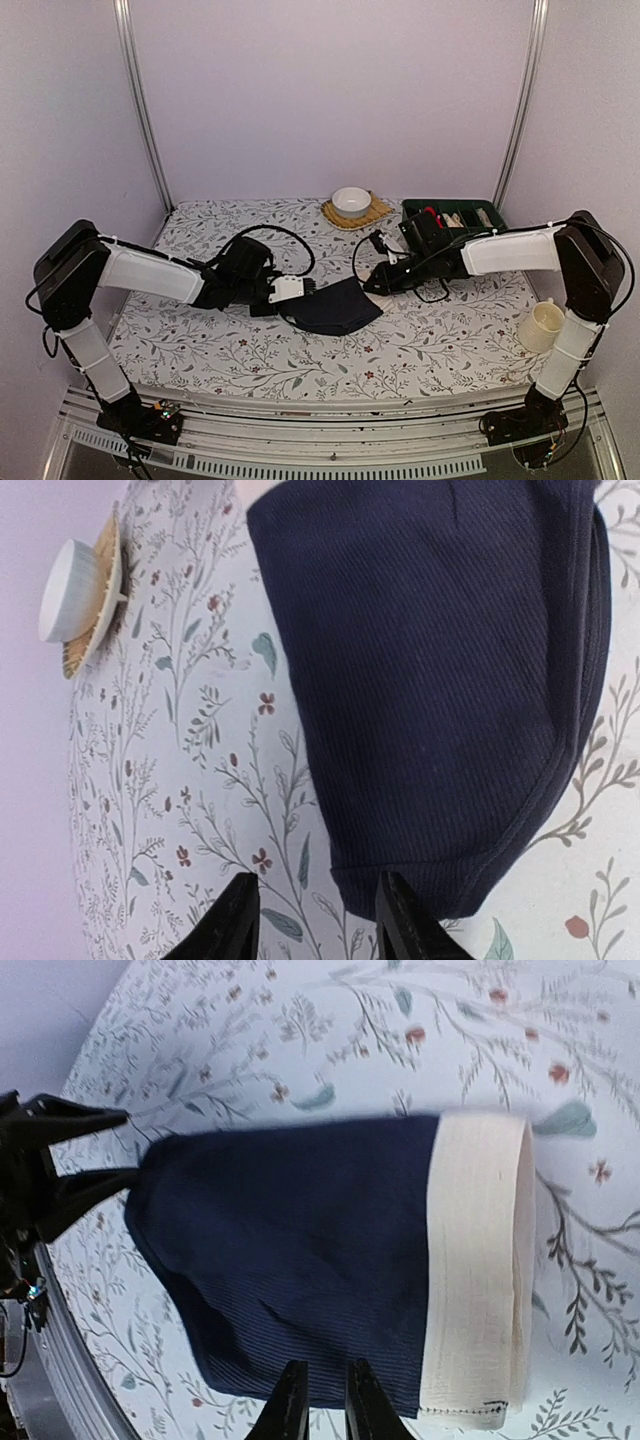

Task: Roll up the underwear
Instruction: Adjust the underwear at the center of the board.

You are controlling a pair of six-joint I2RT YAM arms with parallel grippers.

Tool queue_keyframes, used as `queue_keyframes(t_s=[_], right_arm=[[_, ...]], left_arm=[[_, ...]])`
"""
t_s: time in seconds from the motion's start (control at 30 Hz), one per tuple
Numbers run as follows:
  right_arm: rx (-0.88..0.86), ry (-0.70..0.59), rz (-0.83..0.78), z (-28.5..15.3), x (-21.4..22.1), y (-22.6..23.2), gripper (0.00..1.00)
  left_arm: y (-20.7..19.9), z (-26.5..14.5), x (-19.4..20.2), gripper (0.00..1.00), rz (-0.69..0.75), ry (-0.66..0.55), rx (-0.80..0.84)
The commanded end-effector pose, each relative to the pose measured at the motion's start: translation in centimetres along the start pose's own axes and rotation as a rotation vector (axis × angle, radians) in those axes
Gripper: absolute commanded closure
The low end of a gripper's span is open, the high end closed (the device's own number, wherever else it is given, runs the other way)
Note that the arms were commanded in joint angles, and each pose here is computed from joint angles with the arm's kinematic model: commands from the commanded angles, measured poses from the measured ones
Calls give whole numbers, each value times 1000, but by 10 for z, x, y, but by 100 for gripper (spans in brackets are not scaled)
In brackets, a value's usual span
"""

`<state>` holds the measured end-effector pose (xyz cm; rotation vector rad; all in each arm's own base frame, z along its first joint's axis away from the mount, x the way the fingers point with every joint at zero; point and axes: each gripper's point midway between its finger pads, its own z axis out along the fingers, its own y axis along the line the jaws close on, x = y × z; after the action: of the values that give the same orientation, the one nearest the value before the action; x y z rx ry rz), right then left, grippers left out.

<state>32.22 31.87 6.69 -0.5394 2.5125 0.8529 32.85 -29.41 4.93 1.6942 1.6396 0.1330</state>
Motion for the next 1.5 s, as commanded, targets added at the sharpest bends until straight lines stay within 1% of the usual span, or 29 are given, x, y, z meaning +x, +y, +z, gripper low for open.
queue_keyframes(t_s=[0.0, 0.03, 0.13, 0.2, 0.3, 0.47, 0.7, 0.9, 0.97, 1.03, 1.1, 1.17, 1.23, 1.27, 1.33, 1.37, 1.47], right_arm=[[3, -132, -71, -30, -57, 25, 84], [6, -135, -73, -28, -62, 26, 83], [13, -123, -75, -12, -77, 24, 83], [28, -137, -76, -2, -88, 20, 83], [55, -132, -52, 18, -95, 4, 83], [99, -75, 13, 49, -79, -27, 85], [147, -7, 164, 68, -44, -82, 86], [110, 22, 192, 71, -36, -82, 87], [102, 8, 186, 66, -41, -77, 88], [101, -18, 166, 55, -51, -70, 88], [125, -57, 131, 40, -64, -62, 88], [167, -90, 90, 23, -75, -53, 88], [173, -117, 45, 7, -83, -38, 86], [178, -123, 25, 1, -84, -31, 85], [185, -134, -6, -9, -83, -18, 83], [192, -135, -21, -13, -81, -14, 82], [179, -138, -43, -20, -69, -4, 82]], left_arm=[[19, -18, -29, 58, -39, -81, -14], [21, -18, -32, 59, -46, -88, -17], [22, -11, -33, 68, -54, -81, -14], [19, -1, -28, 76, -52, -49, -15], [12, 11, -16, 83, -37, 3, -18], [-17, 20, 3, 87, -17, 44, 34], [-52, 25, 22, 88, 43, 93, 82], [-67, 26, 30, 88, 92, 128, 85], [-62, 25, 25, 87, 84, 119, 70], [-46, 21, 16, 85, 65, 103, 26], [-28, 15, 3, 74, 39, 83, -17], [-9, 8, -14, 61, 15, 54, -52], [6, -2, -30, 51, -7, 17, -74], [11, -6, -36, 48, -15, -1, -78], [15, -12, -47, 48, -26, -33, -69], [14, -14, -49, 50, -27, -42, -62], [1, -14, -49, 62, -15, -46, -35]])
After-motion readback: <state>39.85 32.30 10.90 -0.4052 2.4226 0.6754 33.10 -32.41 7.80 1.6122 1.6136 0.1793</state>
